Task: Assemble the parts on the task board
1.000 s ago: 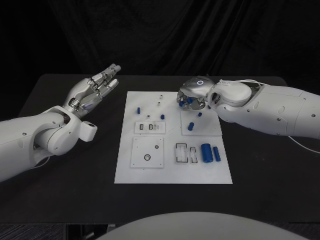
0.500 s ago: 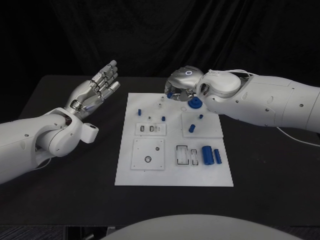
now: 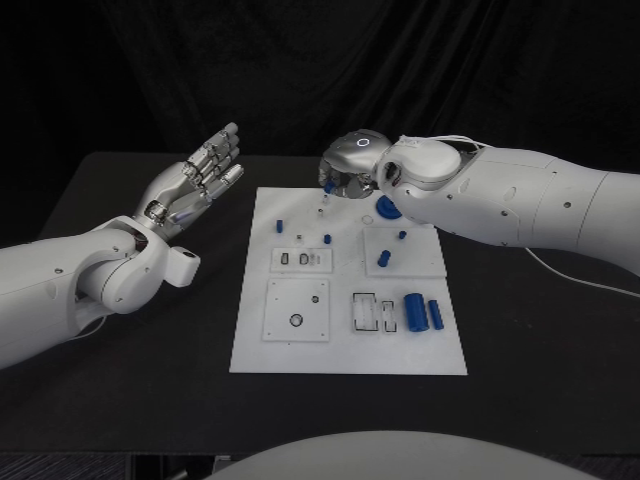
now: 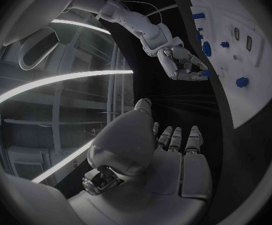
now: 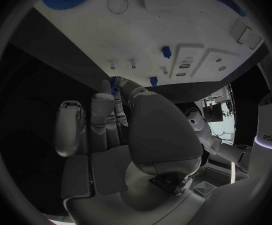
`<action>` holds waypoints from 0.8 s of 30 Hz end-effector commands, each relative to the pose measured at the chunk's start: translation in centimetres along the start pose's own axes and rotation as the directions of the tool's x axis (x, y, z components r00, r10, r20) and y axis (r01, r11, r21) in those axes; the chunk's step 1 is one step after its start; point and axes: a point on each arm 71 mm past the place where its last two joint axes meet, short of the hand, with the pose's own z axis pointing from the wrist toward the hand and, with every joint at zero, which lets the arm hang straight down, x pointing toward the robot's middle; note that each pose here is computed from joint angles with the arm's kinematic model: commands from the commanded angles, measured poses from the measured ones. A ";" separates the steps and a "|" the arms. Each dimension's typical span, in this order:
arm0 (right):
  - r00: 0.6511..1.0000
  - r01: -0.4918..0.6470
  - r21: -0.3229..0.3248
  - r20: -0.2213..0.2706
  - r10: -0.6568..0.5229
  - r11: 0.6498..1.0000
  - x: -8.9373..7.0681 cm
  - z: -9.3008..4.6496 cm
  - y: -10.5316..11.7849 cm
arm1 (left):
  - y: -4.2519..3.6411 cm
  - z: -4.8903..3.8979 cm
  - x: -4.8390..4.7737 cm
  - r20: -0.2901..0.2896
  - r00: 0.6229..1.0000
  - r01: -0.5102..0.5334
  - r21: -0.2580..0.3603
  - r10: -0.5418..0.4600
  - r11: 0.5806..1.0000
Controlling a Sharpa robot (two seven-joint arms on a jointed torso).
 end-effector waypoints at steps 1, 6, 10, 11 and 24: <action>1.000 0.019 0.012 -0.019 -0.018 1.000 0.3 0.1 -0.2 | -0.85 0.12 0.09 -0.010 1.000 0.013 0.103 -0.012 0.995; 0.999 0.026 0.021 -0.034 -0.026 0.999 0.4 0.3 -0.4 | -0.82 0.23 0.21 -0.015 1.000 0.016 0.103 -0.015 0.995; 0.999 0.028 0.024 -0.045 -0.026 0.999 0.8 0.4 -0.4 | -0.79 0.34 0.31 -0.019 1.000 0.019 0.103 -0.017 0.994; 0.999 0.028 0.025 -0.046 -0.027 0.999 0.8 0.5 -0.4 | -0.79 0.36 0.33 -0.020 1.000 0.020 0.103 -0.018 0.994; 0.998 0.029 0.034 -0.059 -0.027 0.999 1.6 0.9 -0.4 | -0.77 0.38 0.36 -0.021 1.000 0.021 0.101 -0.019 0.995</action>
